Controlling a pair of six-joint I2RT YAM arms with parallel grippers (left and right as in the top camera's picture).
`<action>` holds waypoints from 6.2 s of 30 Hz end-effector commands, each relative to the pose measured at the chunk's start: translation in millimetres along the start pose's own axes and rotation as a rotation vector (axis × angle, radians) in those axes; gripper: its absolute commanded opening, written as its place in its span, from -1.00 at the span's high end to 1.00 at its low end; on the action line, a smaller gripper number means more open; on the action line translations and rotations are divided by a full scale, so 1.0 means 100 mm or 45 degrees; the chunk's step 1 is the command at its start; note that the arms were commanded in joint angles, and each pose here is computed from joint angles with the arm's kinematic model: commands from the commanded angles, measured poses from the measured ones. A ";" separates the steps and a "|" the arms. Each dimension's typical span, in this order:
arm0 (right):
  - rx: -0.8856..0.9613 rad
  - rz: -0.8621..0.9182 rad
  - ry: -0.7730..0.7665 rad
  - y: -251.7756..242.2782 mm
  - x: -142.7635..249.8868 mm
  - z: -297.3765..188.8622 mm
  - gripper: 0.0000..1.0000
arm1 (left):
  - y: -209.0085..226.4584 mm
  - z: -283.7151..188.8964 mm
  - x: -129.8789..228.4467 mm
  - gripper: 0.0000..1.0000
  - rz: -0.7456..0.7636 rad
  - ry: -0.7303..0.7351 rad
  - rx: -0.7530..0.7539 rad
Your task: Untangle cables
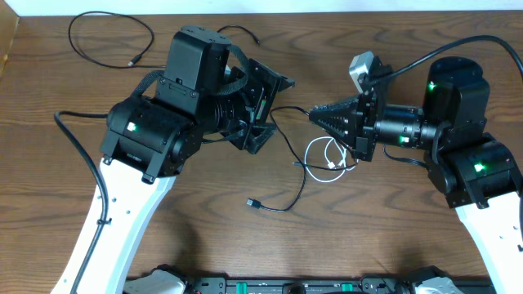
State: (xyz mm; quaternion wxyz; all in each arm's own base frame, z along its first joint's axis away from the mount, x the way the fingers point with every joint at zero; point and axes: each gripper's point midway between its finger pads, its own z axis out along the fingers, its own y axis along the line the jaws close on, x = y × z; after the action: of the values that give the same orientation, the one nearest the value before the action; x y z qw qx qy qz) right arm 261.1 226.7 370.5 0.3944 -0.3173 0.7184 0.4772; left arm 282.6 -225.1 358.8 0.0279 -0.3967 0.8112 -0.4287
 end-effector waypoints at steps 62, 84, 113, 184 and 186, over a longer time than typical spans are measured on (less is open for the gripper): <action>0.508 0.504 0.283 -0.84 0.73 0.24 -0.61 | 1.19 -0.41 -1.37 -0.45 0.477 -0.849 -0.929; 0.663 0.730 0.354 -1.24 1.01 -0.06 -0.98 | 1.87 0.48 -1.68 -0.95 0.942 0.093 -1.059; 0.713 0.802 0.333 -1.35 1.04 -0.20 -0.99 | 3.04 1.37 -1.80 -0.41 1.070 0.033 -1.108; 0.691 0.798 0.373 -1.27 1.09 -0.15 -0.99 | 1.51 0.55 -1.09 0.84 1.273 -0.208 -0.477; 0.680 0.783 0.381 -1.24 1.09 -0.11 -0.99 | 1.54 0.46 -1.16 0.56 1.231 -0.277 -0.523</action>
State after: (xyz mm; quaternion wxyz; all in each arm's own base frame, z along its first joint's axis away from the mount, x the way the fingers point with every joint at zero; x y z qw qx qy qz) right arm 309.1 157.6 220.3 0.1909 -0.0302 0.9293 0.3149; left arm 284.5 -142.7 184.1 0.2214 0.0101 0.9580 -0.1822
